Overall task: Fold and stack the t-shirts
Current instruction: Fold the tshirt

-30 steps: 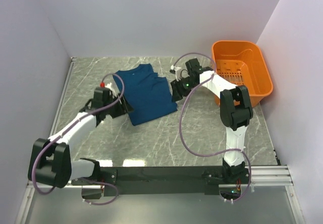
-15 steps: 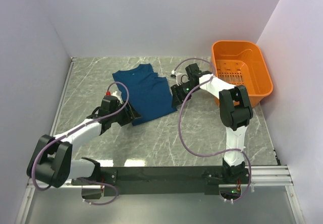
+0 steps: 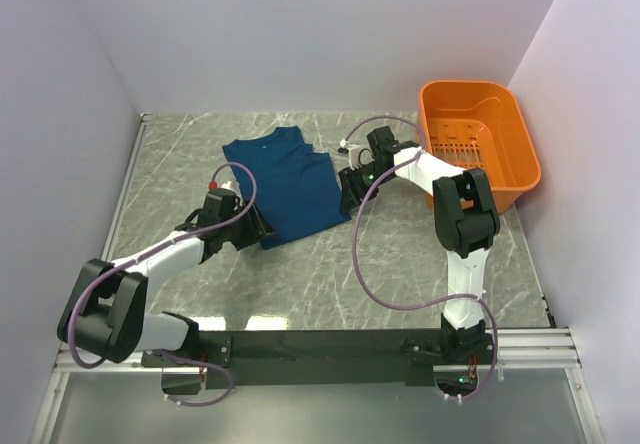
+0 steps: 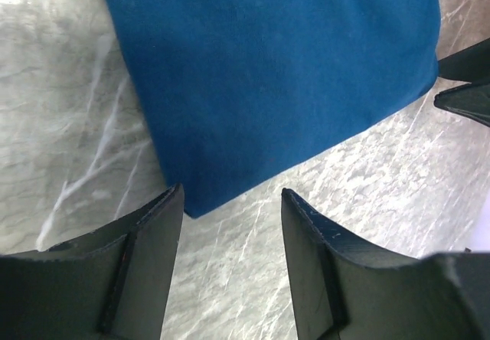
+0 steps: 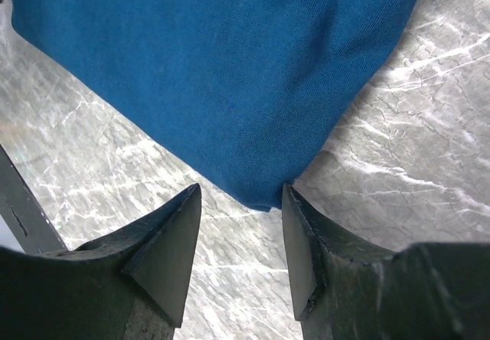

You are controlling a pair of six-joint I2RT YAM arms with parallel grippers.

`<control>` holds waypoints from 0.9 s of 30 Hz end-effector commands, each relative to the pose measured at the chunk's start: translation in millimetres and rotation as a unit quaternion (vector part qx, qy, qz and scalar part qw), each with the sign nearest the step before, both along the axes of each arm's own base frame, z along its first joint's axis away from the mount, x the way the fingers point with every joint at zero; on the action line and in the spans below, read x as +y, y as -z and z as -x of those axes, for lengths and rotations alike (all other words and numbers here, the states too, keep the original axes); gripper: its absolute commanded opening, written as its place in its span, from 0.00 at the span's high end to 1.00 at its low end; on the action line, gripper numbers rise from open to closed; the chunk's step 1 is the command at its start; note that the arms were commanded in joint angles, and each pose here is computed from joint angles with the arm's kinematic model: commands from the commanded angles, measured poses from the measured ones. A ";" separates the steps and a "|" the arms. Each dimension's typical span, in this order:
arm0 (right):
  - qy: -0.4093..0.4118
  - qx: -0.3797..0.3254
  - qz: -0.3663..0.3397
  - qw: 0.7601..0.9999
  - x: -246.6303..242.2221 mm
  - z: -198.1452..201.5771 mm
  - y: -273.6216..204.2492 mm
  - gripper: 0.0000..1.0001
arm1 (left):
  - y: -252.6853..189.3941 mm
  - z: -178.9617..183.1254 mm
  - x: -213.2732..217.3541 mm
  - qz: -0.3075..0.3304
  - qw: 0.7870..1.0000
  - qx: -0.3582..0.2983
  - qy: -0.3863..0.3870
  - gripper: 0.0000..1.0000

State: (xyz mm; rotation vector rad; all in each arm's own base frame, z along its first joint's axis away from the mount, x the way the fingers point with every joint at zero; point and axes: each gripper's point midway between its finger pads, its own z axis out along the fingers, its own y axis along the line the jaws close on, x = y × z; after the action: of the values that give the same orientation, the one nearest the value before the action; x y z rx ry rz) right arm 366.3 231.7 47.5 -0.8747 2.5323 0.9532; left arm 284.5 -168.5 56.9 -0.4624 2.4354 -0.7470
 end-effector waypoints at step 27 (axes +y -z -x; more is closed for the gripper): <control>0.022 -0.008 0.017 1.000 -7.2 -2.8 9.8 0.41 | 5.0 -0.2 -12.5 -0.004 1.000 -0.005 0.018 0.50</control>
State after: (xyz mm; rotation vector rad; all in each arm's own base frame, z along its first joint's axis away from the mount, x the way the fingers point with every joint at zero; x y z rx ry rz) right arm 365.5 220.8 28.6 -0.8346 2.5898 0.8629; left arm 279.5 -174.5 46.6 -0.4239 2.4737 -0.7128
